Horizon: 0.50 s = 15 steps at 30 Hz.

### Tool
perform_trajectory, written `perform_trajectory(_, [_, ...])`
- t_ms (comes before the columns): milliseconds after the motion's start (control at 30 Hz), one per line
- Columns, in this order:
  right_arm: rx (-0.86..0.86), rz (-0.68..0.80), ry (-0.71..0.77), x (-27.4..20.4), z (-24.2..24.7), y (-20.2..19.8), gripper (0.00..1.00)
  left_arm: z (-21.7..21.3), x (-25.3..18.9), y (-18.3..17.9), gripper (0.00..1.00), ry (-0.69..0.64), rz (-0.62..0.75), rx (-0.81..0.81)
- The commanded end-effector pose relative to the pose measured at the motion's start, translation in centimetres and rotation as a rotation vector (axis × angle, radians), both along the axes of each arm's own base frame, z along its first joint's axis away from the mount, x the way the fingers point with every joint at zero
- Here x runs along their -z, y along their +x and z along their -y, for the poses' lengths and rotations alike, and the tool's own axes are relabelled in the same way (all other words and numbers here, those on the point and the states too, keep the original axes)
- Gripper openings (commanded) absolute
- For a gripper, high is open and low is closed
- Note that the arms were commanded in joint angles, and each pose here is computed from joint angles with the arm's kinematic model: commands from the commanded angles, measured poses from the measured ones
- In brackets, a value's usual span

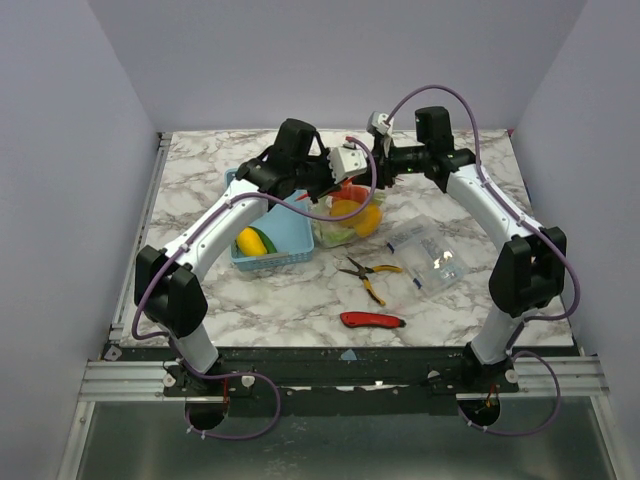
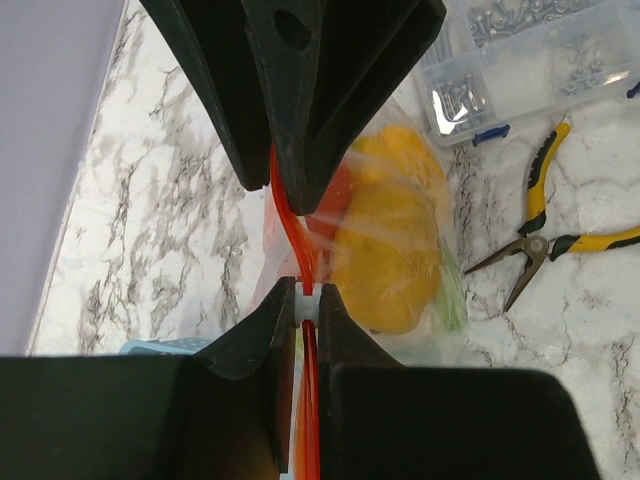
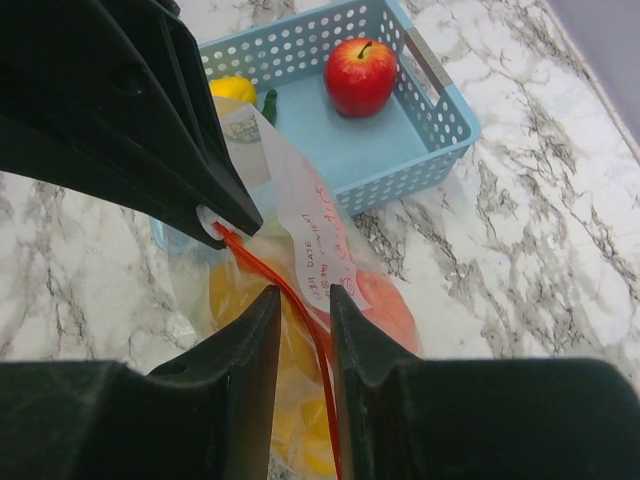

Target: Place the food in the zip-top bag and seal the zipper

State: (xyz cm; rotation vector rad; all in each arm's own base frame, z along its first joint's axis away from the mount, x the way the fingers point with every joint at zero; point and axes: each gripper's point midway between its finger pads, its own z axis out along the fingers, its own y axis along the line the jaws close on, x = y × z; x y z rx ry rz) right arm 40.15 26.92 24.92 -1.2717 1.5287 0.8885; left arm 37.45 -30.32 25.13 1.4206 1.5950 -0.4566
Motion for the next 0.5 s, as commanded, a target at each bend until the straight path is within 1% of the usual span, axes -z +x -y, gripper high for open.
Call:
perform_trajectory(0, [-0.012, -0.039, 0.000, -0.1, -0.4, -0.3, 0.27, 1.2, -4.2, -0.5, 0.07, -0.070, 0.056, 0.037])
perform_trajectory(100, [-0.015, -0.021, -0.003, -0.1, -0.3, -0.4, 0.27, 1.3, -4.2, -0.6, 0.08, -0.073, 0.048, 0.042])
perform_trajectory(133, [-0.017, -0.017, -0.006, 0.0, -0.3, -0.5, 0.19, 1.4, -4.1, -0.6, 0.10, -0.072, 0.039, 0.043])
perform_trajectory(167, [-0.016, -0.008, -0.010, 0.0, -0.3, -0.5, 0.07, 1.4, -4.2, -0.5, 0.14, -0.071, 0.031, 0.038])
perform_trajectory(200, [-0.004, -0.003, -0.013, -0.1, -0.2, -0.4, 0.00, 1.4, -3.9, -0.4, 0.21, -0.063, 0.018, 0.027])
perform_trajectory(267, [0.005, -0.005, -0.014, 0.0, -0.1, -0.3, 0.00, 1.2, -3.4, -0.1, 0.24, -0.040, -0.007, 0.010])
perform_trajectory(333, [0.003, -0.002, -0.015, 0.1, -0.1, -0.5, 0.00, 1.1, -3.0, 0.1, 0.24, -0.015, -0.021, 0.005])
perform_trajectory(467, [0.019, 0.010, -0.027, 0.2, 0.2, -0.3, 0.00, 1.2, -2.7, 0.1, 0.24, -0.010, -0.040, 0.009])
